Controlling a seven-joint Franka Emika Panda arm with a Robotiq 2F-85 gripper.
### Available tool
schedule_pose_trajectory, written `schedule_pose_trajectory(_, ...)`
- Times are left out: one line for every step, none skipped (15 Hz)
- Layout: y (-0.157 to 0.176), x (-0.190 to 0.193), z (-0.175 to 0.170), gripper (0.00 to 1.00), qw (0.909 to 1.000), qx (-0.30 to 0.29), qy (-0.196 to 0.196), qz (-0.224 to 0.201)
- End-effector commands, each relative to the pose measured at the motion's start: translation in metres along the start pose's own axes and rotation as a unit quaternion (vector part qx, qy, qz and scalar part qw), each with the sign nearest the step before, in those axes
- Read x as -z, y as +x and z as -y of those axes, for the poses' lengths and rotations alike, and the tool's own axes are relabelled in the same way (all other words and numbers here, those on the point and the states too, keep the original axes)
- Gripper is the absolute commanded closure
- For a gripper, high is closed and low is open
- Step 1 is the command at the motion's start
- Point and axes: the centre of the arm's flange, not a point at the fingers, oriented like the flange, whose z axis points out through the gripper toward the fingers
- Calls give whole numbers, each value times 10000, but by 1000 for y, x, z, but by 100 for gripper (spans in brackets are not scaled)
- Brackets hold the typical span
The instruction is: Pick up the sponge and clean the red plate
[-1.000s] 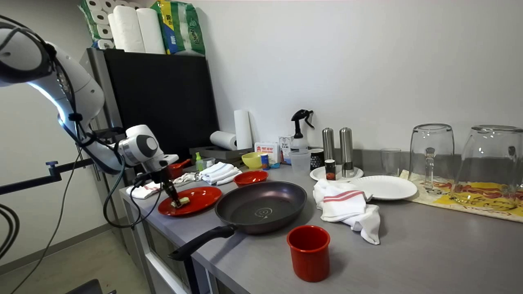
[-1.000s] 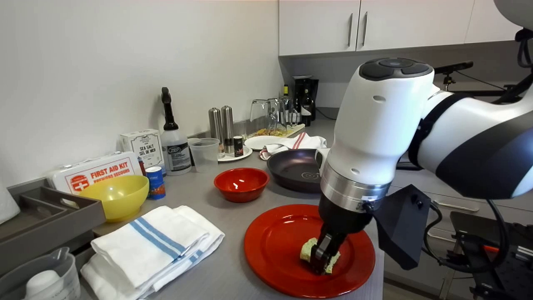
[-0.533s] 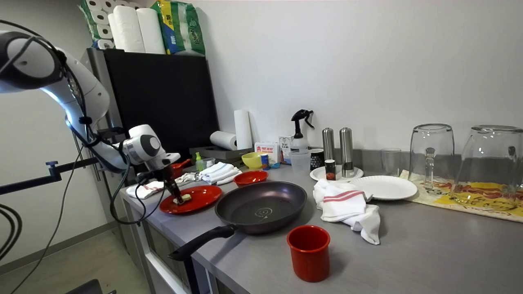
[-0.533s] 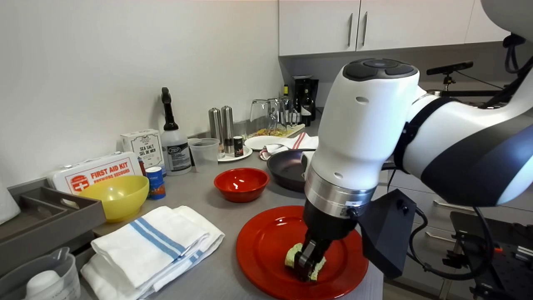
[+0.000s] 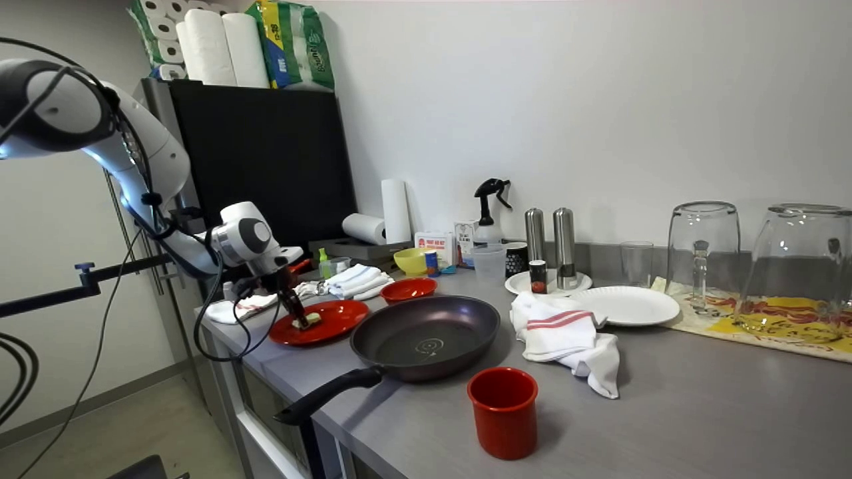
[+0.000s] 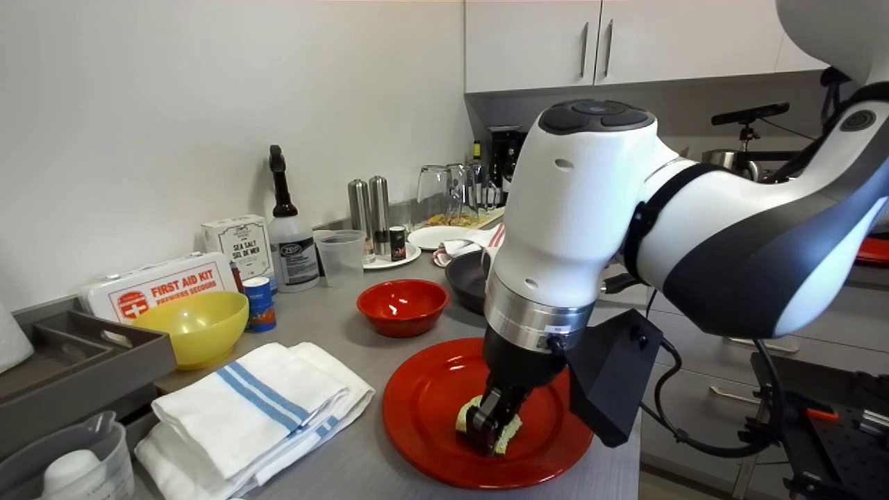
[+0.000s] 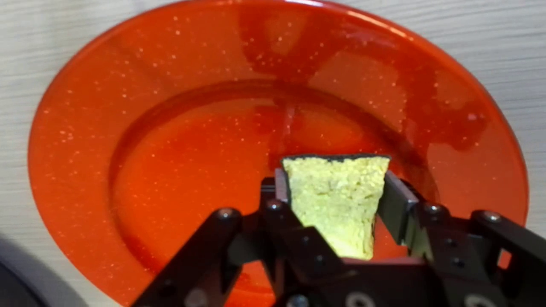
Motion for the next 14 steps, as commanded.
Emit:
schedule_pose_trajectory(9, -5, 7, 73, 10000, 66, -41, 21)
schedule_pose_trajectory(9, -4, 7, 73, 10000, 73, -38, 8)
schedule_pose_trajectory(9, -4, 7, 73, 10000, 75, -38, 11)
schedule_pose_trajectory(9, -5, 6, 73, 10000, 69, -43, 34)
schedule_pose_trajectory(7, -4, 6, 73, 10000, 76, -39, 40)
schedule_pose_trajectory(7, -4, 6, 73, 10000, 84, -35, 39)
schedule_pose_trajectory(7, -3, 7, 73, 9999, 87, -36, 34)
schedule_pose_trajectory(6, -1, 7, 73, 9999, 94, -29, 21)
schedule_pose_trajectory(6, 1, 7, 73, 9999, 113, -27, -8)
schedule_pose_trajectory(6, 2, 8, 73, 9999, 119, -25, -11)
schedule_pose_trajectory(6, 3, 8, 73, 9999, 123, -23, -9)
schedule_pose_trajectory(5, 3, 9, 73, 9999, 127, -25, -6)
schedule_pose_trajectory(5, 5, 9, 73, 9999, 137, -18, -9)
schedule_pose_trajectory(4, 5, 10, 73, 9999, 147, -14, -23)
